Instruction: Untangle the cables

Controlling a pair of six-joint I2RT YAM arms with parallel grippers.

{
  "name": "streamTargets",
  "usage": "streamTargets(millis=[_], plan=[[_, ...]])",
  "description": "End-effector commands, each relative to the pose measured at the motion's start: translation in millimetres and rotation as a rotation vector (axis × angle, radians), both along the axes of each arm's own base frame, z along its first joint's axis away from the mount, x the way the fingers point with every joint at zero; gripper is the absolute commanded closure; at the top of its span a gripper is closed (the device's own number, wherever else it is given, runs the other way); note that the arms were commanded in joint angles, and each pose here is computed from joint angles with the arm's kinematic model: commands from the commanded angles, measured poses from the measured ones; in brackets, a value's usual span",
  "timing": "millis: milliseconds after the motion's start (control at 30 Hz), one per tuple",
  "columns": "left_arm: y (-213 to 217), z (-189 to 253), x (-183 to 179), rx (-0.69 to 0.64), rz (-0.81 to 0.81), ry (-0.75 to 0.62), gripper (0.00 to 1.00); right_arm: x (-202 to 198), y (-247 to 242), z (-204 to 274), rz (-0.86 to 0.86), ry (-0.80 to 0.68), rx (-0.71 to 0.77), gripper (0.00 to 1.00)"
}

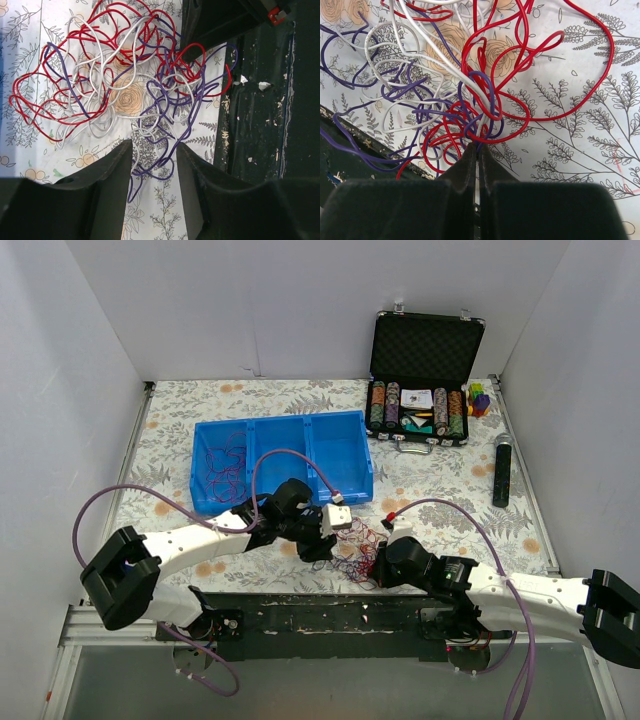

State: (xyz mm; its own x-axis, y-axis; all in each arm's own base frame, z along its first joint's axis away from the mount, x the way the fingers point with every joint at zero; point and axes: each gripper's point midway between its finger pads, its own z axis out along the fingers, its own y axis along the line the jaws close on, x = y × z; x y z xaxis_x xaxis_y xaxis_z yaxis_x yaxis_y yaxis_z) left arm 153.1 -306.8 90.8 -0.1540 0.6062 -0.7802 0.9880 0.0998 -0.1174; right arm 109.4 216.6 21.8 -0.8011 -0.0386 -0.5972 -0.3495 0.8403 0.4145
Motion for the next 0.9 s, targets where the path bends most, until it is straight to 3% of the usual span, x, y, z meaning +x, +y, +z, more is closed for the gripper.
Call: streamTargets(millis=[0, 167, 333, 767, 867], plan=[[-3, 3, -4, -0.017, -0.037, -0.028, 0.65, 1, 0, 3, -0.005, -0.003, -0.011, 0.99], [-6, 11, 6, -0.023, -0.024, -0.088, 1.0, 1, 1, 4, 0.0, -0.005, -0.006, 0.99], [-13, 58, 23, -0.053, -0.03, -0.197, 1.0, 0, 1, 1, 0.004, 0.003, -0.016, 0.99], [0, 283, 42, -0.341, 0.065, -0.593, 1.0, -3, -2, -12, 0.008, 0.024, -0.041, 0.99], [7, 319, 43, -0.386, 0.093, -0.665, 1.0, -4, -2, -15, 0.014, 0.031, -0.052, 0.99]])
